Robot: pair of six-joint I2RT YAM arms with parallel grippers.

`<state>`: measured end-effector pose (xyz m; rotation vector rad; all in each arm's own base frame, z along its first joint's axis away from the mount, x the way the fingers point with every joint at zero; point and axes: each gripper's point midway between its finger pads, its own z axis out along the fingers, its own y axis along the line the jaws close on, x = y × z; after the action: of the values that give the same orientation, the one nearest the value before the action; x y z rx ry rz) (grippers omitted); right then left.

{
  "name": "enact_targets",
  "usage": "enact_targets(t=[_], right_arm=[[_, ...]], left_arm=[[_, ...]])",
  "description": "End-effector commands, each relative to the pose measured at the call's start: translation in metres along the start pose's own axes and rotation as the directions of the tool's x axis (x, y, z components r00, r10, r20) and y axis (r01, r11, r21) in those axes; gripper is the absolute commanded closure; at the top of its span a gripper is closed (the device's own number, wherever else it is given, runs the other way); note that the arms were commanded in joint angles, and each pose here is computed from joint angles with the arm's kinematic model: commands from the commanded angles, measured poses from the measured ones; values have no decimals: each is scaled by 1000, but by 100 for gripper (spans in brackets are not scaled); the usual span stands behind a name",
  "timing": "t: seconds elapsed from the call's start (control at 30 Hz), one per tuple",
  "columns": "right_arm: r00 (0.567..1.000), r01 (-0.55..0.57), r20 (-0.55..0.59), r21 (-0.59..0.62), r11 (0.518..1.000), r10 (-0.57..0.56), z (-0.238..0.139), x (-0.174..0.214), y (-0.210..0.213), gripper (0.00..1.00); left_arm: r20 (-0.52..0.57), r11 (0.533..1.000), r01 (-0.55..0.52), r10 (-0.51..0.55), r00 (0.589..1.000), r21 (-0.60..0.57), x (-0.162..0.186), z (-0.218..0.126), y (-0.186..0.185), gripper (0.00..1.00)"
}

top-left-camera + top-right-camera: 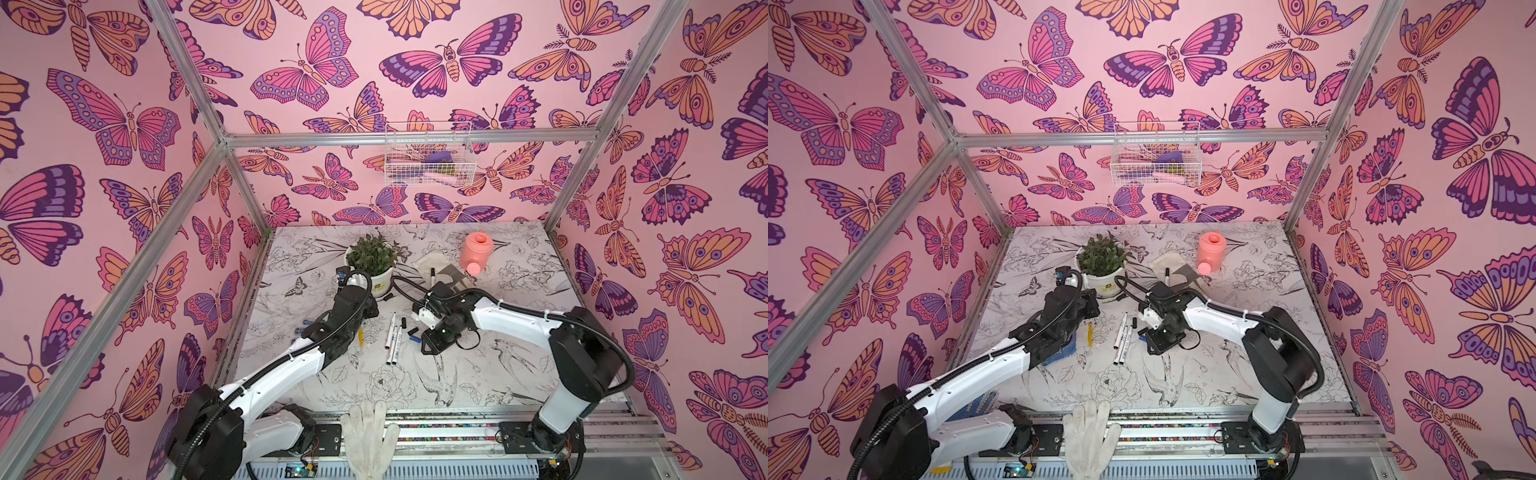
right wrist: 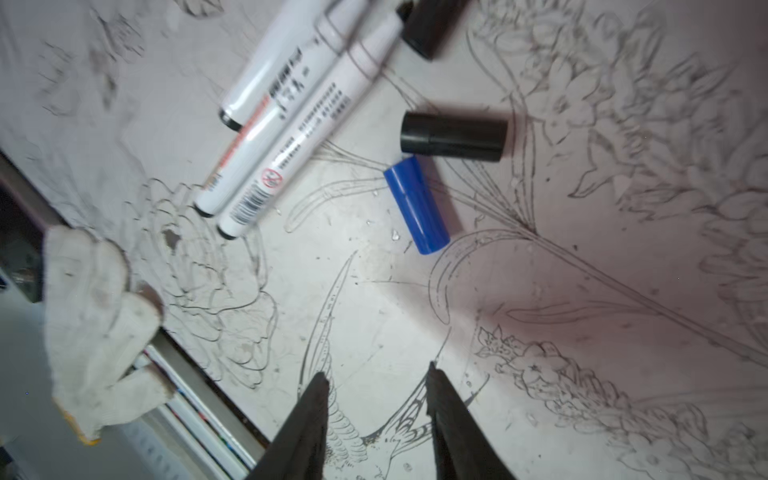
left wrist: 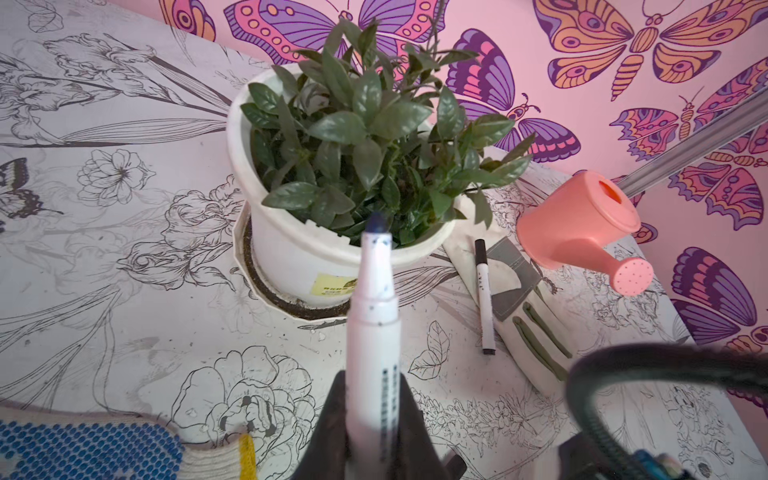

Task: Insert the pens into the pen caps
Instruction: 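Reach the right gripper down to the blue cap among the caps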

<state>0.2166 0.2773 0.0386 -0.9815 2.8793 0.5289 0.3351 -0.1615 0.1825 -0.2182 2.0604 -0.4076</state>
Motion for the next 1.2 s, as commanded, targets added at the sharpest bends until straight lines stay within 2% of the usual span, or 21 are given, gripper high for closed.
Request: enact_targets(t=[0.0, 0.37, 0.57, 0.8, 0.93, 1.17], right_arm=[[998, 64, -9, 111, 992, -63, 2, -11, -8, 58], [1000, -3, 6, 277, 961, 1, 21, -35, -40, 61], [999, -34, 50, 300, 953, 20, 18, -59, -49, 61], [993, -9, 113, 298, 955, -26, 2, -95, -55, 61], [989, -23, 147, 245, 969, -14, -9, -102, -50, 61], [987, -94, 135, 57, 994, 86, -11, -86, -26, 61]], left_arm=[[12, 999, 12, -11, 1000, -36, -1, -5, 11, 100], [30, 999, -14, 16, 999, -52, -6, -11, 16, 100], [33, 997, -16, 18, 999, -70, -6, -14, 21, 100], [29, 997, -13, 16, 999, -79, -4, -13, 23, 100], [24, 997, -8, 10, 1000, -75, -3, -12, 22, 100], [19, 998, -5, 7, 1000, -69, -2, -11, 21, 100]])
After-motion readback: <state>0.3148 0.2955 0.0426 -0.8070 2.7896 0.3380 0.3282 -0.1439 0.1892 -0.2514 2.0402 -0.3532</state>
